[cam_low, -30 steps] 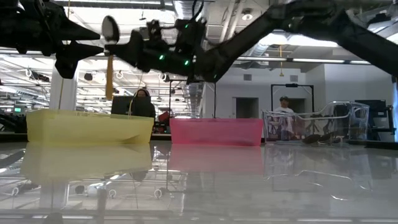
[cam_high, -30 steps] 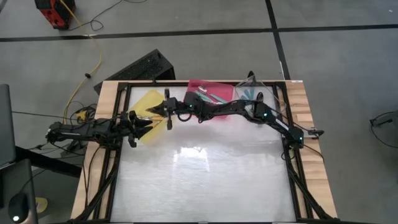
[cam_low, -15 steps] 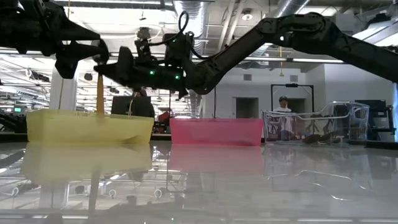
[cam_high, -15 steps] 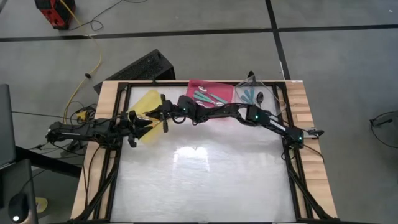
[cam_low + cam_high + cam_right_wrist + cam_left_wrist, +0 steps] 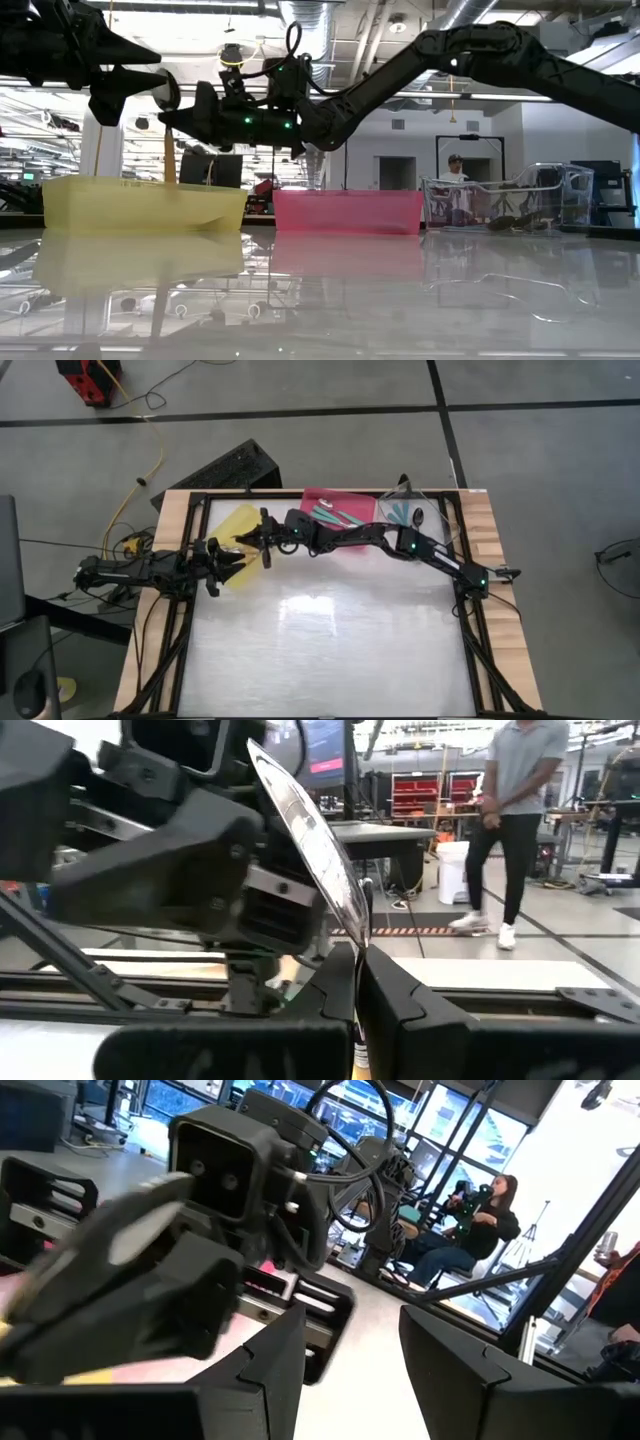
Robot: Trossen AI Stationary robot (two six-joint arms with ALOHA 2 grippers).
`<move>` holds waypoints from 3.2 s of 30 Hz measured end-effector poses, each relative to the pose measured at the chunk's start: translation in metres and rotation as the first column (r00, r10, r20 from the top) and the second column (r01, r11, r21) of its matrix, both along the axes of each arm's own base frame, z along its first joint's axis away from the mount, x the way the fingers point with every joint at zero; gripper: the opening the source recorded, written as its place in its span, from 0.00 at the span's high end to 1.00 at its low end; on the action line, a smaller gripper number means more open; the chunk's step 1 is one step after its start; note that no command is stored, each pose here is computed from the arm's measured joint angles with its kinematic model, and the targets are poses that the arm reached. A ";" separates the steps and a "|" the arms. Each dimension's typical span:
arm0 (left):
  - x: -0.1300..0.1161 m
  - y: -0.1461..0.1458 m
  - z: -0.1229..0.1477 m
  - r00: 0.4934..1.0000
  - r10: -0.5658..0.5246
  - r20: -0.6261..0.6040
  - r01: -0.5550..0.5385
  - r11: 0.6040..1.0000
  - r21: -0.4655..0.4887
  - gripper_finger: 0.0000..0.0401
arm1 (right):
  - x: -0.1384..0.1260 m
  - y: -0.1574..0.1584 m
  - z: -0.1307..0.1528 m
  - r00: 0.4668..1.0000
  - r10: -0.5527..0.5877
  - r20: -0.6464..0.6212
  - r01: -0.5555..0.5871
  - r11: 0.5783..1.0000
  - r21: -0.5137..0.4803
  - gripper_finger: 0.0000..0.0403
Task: Sort silverware by color (type)
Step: Put the yellow spoon into the yellow bin
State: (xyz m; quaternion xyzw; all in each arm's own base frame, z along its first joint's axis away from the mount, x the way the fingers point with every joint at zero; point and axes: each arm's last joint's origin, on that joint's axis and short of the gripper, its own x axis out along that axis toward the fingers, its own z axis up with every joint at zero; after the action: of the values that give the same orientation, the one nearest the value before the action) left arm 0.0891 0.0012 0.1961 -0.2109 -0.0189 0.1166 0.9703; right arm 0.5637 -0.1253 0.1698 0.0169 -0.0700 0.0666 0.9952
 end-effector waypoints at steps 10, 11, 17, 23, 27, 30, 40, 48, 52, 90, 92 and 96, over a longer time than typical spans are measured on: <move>0.000 0.001 0.000 1.000 0.026 0.000 -0.026 1.000 0.000 0.63 | -0.001 -0.007 -0.005 0.997 -0.063 -0.049 0.063 0.998 -0.001 0.94; 0.000 0.001 0.000 1.000 0.030 0.000 -0.030 1.000 0.001 0.63 | -0.001 -0.007 -0.005 0.996 -0.064 -0.056 0.064 0.998 -0.010 0.94; 0.000 0.001 0.000 0.999 0.037 0.000 -0.037 0.999 0.001 0.63 | 0.000 -0.012 -0.001 0.996 -0.074 -0.056 0.073 0.997 -0.026 0.94; 0.000 0.001 0.000 0.999 0.040 0.003 -0.040 0.999 -0.007 0.63 | 0.005 -0.013 0.016 0.995 -0.084 -0.062 0.080 0.994 -0.072 0.94; 0.000 0.002 0.000 0.998 0.058 0.004 -0.058 0.998 -0.008 0.63 | 0.009 -0.013 0.021 0.980 -0.162 -0.114 0.149 0.982 -0.112 0.94; -0.001 0.002 0.000 0.998 0.069 0.005 -0.069 0.998 -0.008 0.63 | 0.010 -0.009 0.019 0.968 -0.204 -0.146 0.183 0.973 -0.143 0.94; -0.001 0.003 0.000 0.994 0.105 0.006 -0.105 0.994 -0.007 0.63 | 0.011 -0.008 0.018 0.985 -0.124 -0.122 0.104 0.982 -0.158 0.94; -0.001 0.003 0.000 0.994 0.106 0.006 -0.106 0.994 -0.008 0.63 | 0.009 -0.011 0.018 0.993 -0.027 -0.114 0.007 0.985 -0.172 0.94; -0.001 0.003 0.000 0.993 0.118 0.004 -0.118 0.993 -0.002 0.63 | 0.009 -0.012 0.018 0.994 -0.023 -0.107 0.001 0.979 -0.204 0.94; -0.001 0.004 0.000 0.992 0.129 0.002 -0.129 0.992 0.005 0.63 | 0.009 -0.017 0.004 0.933 -0.263 -0.243 0.213 0.953 -0.215 0.84; -0.001 0.004 0.000 0.992 0.129 0.002 -0.129 0.992 0.005 0.63 | 0.009 -0.017 0.004 0.937 -0.251 -0.243 0.199 0.956 -0.217 0.83; -0.001 0.004 0.000 0.992 0.129 0.002 -0.129 0.992 0.005 0.63 | 0.009 -0.016 0.004 0.938 -0.244 -0.246 0.193 0.957 -0.216 0.77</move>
State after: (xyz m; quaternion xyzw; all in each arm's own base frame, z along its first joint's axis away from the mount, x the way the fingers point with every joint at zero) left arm 0.0880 0.0048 0.1964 -0.2067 -0.0338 0.1790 0.9613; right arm 0.5722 -0.1416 0.1733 -0.0763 0.0715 -0.0414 0.9937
